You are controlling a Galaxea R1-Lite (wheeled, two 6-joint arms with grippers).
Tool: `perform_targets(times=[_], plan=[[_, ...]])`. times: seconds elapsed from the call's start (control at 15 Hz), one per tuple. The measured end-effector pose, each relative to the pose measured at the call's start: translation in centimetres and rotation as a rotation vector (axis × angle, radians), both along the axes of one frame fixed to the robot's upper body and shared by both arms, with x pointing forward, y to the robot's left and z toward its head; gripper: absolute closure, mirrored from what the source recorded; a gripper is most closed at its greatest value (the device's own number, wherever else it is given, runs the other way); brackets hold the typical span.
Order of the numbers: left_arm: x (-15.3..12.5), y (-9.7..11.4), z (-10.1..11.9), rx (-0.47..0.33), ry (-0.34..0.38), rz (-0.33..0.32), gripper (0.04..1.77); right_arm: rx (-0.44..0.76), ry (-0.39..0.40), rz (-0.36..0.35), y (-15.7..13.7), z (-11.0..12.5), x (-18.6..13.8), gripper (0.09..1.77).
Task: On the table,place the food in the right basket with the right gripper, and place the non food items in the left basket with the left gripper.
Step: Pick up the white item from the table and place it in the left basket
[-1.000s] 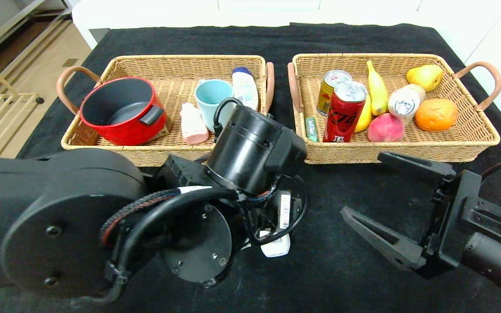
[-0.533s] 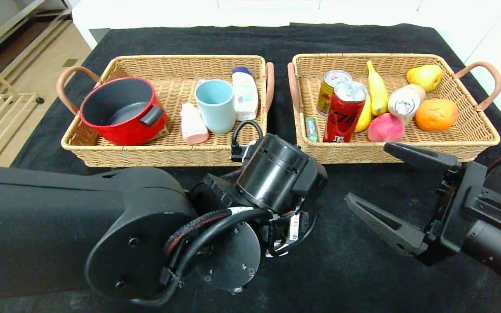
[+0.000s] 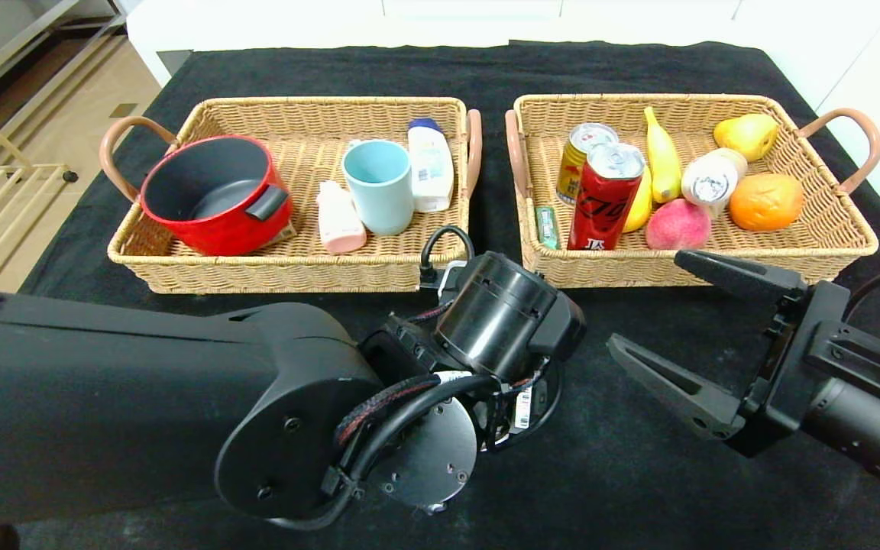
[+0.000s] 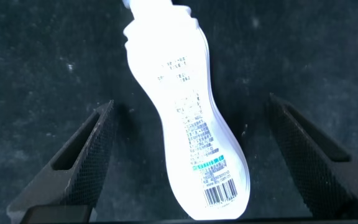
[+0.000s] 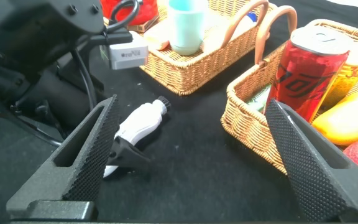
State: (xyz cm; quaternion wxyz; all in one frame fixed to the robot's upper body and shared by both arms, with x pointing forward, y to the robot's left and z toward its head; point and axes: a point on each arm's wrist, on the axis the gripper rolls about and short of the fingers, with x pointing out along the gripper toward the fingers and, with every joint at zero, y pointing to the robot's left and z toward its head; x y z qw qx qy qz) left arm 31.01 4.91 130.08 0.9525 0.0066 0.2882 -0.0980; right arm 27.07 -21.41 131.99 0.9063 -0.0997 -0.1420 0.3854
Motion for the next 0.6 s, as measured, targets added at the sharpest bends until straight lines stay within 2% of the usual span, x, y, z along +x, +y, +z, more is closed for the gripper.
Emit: perform_targets(times=[0.2, 0.27, 0.4, 0.6], plan=[[0.19, -0.04, -0.29, 0.006, 0.005, 0.003, 0.09, 0.000, 0.001, -0.003, -0.01, -0.01, 0.09, 0.15], [0.26, -0.04, -0.36, 0.008, 0.007, 0.004, 0.19, -0.001, 0.003, -0.003, 0.02, -0.05, 0.12, 0.15], [0.26, -0.05, -0.45, 0.010, 0.011, 0.000, 0.54, -0.002, 0.004, -0.003, 0.05, -0.09, 0.17, 0.15], [0.24, -0.07, -0.64, 0.018, 0.018, -0.003, 0.91, -0.005, 0.007, -0.003, 0.07, -0.17, 0.20, 0.15]])
